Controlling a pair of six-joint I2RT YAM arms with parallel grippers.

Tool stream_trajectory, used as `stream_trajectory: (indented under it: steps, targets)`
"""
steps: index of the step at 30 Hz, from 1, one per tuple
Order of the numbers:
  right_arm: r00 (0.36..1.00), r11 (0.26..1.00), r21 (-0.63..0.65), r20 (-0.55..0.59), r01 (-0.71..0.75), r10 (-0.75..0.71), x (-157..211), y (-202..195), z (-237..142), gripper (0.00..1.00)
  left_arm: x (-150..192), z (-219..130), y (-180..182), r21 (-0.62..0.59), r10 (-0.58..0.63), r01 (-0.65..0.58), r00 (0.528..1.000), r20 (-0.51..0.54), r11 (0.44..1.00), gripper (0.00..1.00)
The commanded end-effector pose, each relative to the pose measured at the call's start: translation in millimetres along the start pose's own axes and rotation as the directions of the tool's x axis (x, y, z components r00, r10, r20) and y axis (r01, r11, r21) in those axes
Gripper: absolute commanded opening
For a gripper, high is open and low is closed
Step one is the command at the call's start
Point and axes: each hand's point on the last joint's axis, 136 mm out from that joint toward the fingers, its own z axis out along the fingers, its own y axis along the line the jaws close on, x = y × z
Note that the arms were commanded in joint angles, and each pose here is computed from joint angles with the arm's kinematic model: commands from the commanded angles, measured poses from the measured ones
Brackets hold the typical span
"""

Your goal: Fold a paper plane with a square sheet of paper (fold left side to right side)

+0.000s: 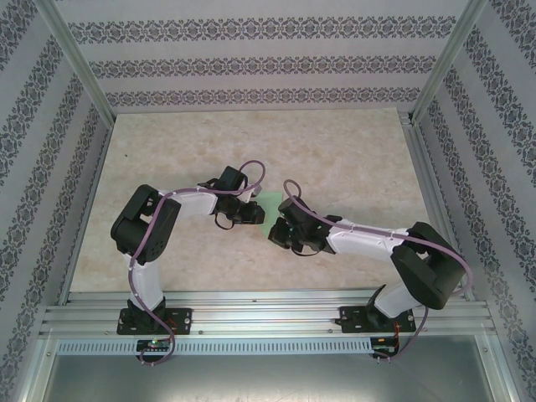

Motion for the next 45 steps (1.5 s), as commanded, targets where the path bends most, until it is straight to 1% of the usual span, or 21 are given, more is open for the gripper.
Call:
stream_trajectory:
  steps: [1,3,6,9,13,19,22,26,28,32,35,36,38,39,42,45]
  targets:
    - [0.999,0.999,0.036,0.013,0.034,-0.034,-5.4,-1.5,13.7,0.0,7.1,6.8,20.9,-0.086,-0.032,0.031,0.999,-0.012,0.996,0.25]
    - [0.999,1.0,0.028,0.029,0.014,-0.015,-13.5,-0.1,23.1,0.0,6.3,6.5,20.5,-0.085,-0.032,0.031,0.999,-0.011,0.996,0.25]
    - [1.0,1.0,0.012,0.019,0.009,-0.009,-17.5,6.8,36.6,0.0,7.0,6.3,20.6,-0.087,-0.032,0.031,0.999,-0.013,0.996,0.25]
    - [1.0,0.999,0.04,0.001,0.013,-0.013,-17.6,4.3,47.1,0.0,6.3,5.8,20.1,-0.087,-0.03,0.029,0.999,-0.012,0.996,0.25]
    - [1.0,0.994,0.111,-0.007,-0.015,0.016,-10.7,-22.4,49.9,0.0,5.7,5.1,20.1,-0.09,-0.029,0.028,1.0,-0.009,0.996,0.25]
    - [0.996,0.979,0.186,-0.017,-0.079,0.084,10.1,-66.2,37.8,0.0,6.7,5.8,21.5,-0.094,-0.03,0.029,0.999,-0.012,0.995,0.25]
    - [0.992,0.974,0.197,-0.021,-0.116,0.122,21.4,-84.4,29.4,0.0,6.2,5.4,22.2,-0.098,-0.029,0.028,1.0,-0.01,0.995,0.25]
    - [0.99,0.974,0.186,-0.025,-0.132,0.139,28.4,-95.0,21.7,0.0,5.7,5.0,21.2,-0.096,-0.03,0.029,1.0,-0.008,0.995,0.25]
    - [0.993,0.984,0.146,-0.029,-0.107,0.112,24.3,-86.2,20.3,0.0,3.8,3.8,16.4,-0.075,-0.03,0.03,1.0,-0.003,0.997,0.26]
    - [1.0,0.999,0.052,-0.019,-0.006,0.007,7.0,-52.3,11.8,0.0,-5.4,-3.9,0.7,-0.029,-0.023,0.023,1.0,0.019,0.999,0.27]
    - [0.999,0.998,-0.018,0.004,0.054,-0.054,-4.9,-26.9,0.1,0.01,-13.3,-11.4,-6.9,-0.029,-0.008,0.009,0.999,0.032,1.0,0.27]
    - [0.997,0.997,-0.032,0.018,0.074,-0.074,-8.7,-20.2,-4.2,0.03,-14.3,-12.8,-7.7,-0.032,-0.005,0.006,0.999,0.032,0.999,0.27]
    - [0.993,0.993,-0.05,0.052,0.107,-0.105,-18.2,-10.9,-9.9,0.11,-16.5,-14.0,-8.8,-0.035,-0.003,0.005,0.999,0.035,0.999,0.27]
    - [0.992,0.992,-0.059,0.063,0.113,-0.109,-23.0,-7.2,-10.7,0.12,-16.9,-14.0,-9.2,-0.033,-0.002,0.003,0.999,0.036,0.999,0.27]
    - [0.989,0.987,-0.09,0.08,0.13,-0.123,-36.7,2.0,-5.7,0.13,-16.4,-12.1,-7.5,-0.035,-0.009,0.01,0.999,0.034,0.999,0.27]
    - [0.988,0.989,-0.059,0.08,0.136,-0.131,-50.0,-2.6,8.3,0.13,-16.7,-12.1,-8.0,-0.034,-0.008,0.009,0.999,0.036,0.999,0.27]
